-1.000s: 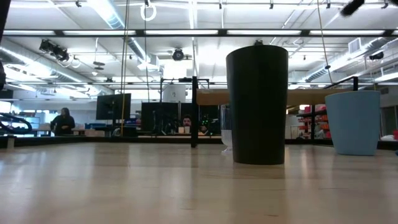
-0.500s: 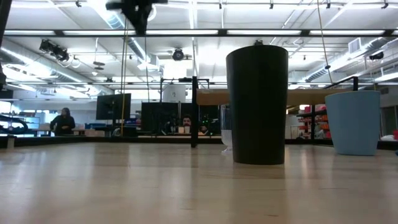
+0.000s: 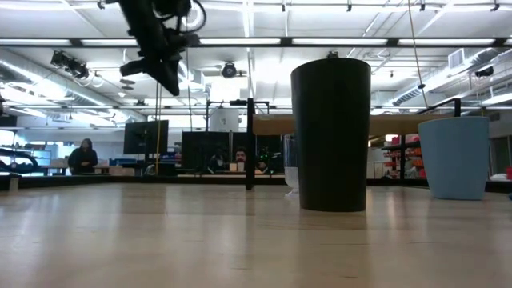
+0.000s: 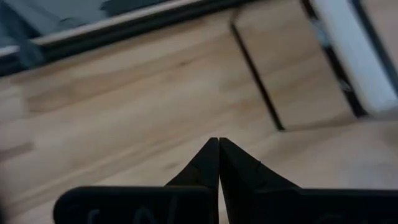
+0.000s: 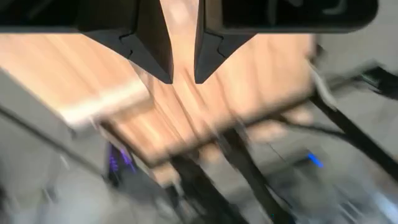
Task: Stack small to large cups/mugs on shelf
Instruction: Put the transparent cup on the shelf
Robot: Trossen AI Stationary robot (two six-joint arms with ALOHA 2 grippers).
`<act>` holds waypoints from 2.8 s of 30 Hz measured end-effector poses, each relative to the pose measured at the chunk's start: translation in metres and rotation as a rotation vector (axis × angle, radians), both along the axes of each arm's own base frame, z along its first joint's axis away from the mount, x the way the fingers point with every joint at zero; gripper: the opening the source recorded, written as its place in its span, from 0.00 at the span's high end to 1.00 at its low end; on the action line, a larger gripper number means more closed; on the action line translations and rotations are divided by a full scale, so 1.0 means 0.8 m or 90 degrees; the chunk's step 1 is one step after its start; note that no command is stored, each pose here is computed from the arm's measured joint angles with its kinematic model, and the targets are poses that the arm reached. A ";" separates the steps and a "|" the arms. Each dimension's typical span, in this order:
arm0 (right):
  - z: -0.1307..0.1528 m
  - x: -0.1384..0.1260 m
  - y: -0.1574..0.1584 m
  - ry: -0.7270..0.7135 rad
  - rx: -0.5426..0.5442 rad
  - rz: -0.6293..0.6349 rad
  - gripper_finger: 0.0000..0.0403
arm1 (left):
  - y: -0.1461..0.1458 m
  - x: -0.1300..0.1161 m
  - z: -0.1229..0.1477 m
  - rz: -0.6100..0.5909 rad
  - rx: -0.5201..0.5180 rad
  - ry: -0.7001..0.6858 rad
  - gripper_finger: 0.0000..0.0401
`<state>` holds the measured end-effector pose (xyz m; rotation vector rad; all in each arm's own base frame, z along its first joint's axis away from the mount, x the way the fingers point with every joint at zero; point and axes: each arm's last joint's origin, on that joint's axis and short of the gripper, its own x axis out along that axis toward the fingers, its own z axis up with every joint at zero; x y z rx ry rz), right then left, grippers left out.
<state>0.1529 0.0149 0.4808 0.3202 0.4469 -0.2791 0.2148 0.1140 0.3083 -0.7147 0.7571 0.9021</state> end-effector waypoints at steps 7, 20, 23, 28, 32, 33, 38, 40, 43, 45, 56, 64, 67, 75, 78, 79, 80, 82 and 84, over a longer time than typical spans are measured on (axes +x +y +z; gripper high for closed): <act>-0.062 0.076 -0.028 0.273 0.059 -0.057 0.82 | -0.071 -0.012 -0.015 -0.105 0.023 -0.155 0.94; -0.193 0.172 -0.036 0.425 0.160 -0.051 0.82 | -0.166 -0.029 -0.090 -0.193 -0.008 -0.124 0.95; -0.220 0.188 -0.039 0.449 0.174 -0.054 0.82 | -0.180 -0.035 -0.104 -0.189 -0.008 -0.116 0.95; -0.255 0.209 -0.048 0.504 0.191 -0.064 0.82 | -0.194 -0.047 -0.128 -0.182 -0.003 -0.093 0.94; -0.274 0.219 -0.056 0.532 0.189 -0.056 0.82 | -0.199 -0.056 -0.141 -0.187 0.001 -0.068 0.91; -0.277 0.221 -0.057 0.535 0.193 -0.055 0.82 | -0.200 -0.058 -0.144 -0.190 0.001 -0.063 0.91; -0.287 0.232 -0.058 0.526 0.205 -0.045 0.81 | -0.201 -0.069 -0.164 -0.170 -0.013 -0.039 0.89; -0.288 0.236 -0.056 0.512 0.204 -0.038 0.80 | -0.200 -0.074 -0.173 -0.156 -0.018 -0.030 0.89; -0.291 0.238 -0.054 0.513 0.206 -0.038 0.78 | -0.199 -0.078 -0.182 -0.132 -0.028 -0.026 0.89; -0.293 0.238 -0.052 0.514 0.207 -0.039 0.77 | -0.199 -0.079 -0.182 -0.124 -0.032 -0.028 0.89; -0.312 0.236 -0.049 0.510 0.220 -0.053 0.77 | -0.198 -0.078 -0.182 -0.122 -0.026 -0.032 0.86; -0.330 0.234 -0.048 0.505 0.230 -0.051 0.78 | -0.198 -0.078 -0.181 -0.121 -0.027 -0.033 0.87; -0.333 0.233 -0.048 0.502 0.230 -0.051 0.78 | -0.198 -0.078 -0.181 -0.121 -0.027 -0.033 0.87; -0.332 0.237 -0.048 0.484 0.229 -0.048 0.78 | -0.198 -0.078 -0.181 -0.118 -0.020 -0.035 0.86; -0.332 0.237 -0.049 0.481 0.230 -0.049 0.78 | -0.198 -0.078 -0.181 -0.118 -0.020 -0.035 0.87; -0.332 0.237 -0.049 0.481 0.230 -0.049 0.78 | -0.198 -0.078 -0.181 -0.117 -0.021 -0.035 0.88; -0.332 0.237 -0.049 0.481 0.230 -0.049 0.78 | -0.198 -0.078 -0.181 -0.116 -0.021 -0.036 0.88; -0.335 0.238 -0.050 0.485 0.230 -0.051 0.78 | -0.198 -0.078 -0.181 -0.115 -0.022 -0.036 0.88; -0.341 0.238 -0.050 0.498 0.231 -0.053 0.78 | -0.198 -0.078 -0.181 -0.115 -0.022 -0.037 0.87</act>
